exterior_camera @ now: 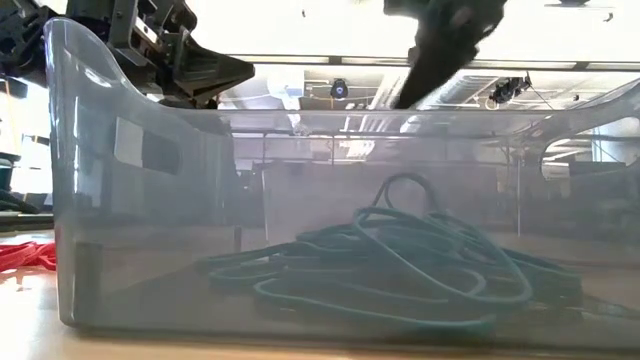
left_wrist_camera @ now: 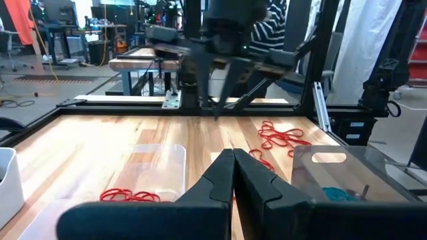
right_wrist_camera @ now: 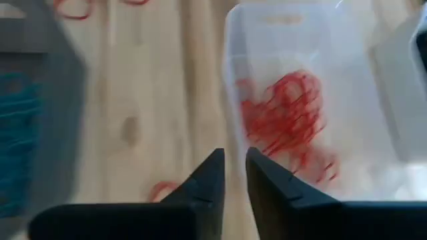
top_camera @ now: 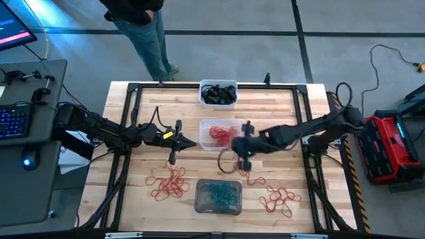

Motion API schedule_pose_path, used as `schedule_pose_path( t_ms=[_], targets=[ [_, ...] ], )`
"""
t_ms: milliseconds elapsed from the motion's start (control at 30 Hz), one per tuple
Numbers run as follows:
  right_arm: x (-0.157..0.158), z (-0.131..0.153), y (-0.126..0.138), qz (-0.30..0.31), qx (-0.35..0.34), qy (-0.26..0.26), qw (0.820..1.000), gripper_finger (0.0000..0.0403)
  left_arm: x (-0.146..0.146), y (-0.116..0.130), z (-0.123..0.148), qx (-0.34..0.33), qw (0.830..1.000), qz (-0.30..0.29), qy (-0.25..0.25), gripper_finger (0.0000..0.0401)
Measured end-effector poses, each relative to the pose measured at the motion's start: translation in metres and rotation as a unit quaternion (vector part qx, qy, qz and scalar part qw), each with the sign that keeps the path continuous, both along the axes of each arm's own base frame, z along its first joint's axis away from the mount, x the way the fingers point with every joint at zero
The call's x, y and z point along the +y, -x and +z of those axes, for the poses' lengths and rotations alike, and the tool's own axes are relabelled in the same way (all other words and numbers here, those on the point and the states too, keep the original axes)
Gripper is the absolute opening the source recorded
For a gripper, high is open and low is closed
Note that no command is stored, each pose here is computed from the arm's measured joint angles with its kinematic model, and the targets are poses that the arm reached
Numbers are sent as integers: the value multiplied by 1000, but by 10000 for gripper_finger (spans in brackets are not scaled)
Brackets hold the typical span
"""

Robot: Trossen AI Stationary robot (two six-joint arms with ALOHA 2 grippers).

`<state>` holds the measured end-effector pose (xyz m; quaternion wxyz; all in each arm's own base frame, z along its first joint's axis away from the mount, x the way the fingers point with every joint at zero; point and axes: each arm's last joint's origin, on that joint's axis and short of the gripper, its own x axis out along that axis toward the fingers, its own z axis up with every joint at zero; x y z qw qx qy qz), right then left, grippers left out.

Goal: Sort rubber bands into baskets
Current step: Put the red rubber band into the transparent bin

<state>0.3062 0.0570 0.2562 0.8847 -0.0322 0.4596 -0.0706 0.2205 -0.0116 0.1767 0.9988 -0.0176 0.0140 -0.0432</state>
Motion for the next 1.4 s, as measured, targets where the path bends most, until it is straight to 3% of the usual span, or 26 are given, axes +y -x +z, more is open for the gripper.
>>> schedule_pose_path(
  t_ms=[133,233,433,600,733,933,1400],
  targets=[
    [26,-7,17,-19,31,-46,998,26,0,0,0,0,1000,0,3,0],
    [51,-17,29,-16,57,-88,994,32,0,0,0,0,1000,0,3,0],
    [90,-35,48,-34,84,-123,988,98,-1,0,0,0,1000,-19,1,0],
    [100,-57,52,-66,129,-135,980,157,-2,0,0,0,1000,-28,-1,0],
    [103,-76,45,-68,157,-122,978,175,-1,0,0,0,1000,-11,-10,0],
    [101,-99,38,-80,184,-102,974,162,0,0,0,0,1000,9,-19,0],
    [98,-119,24,-36,207,-110,971,76,0,0,0,1,1000,10,-20,0]
  ],
)
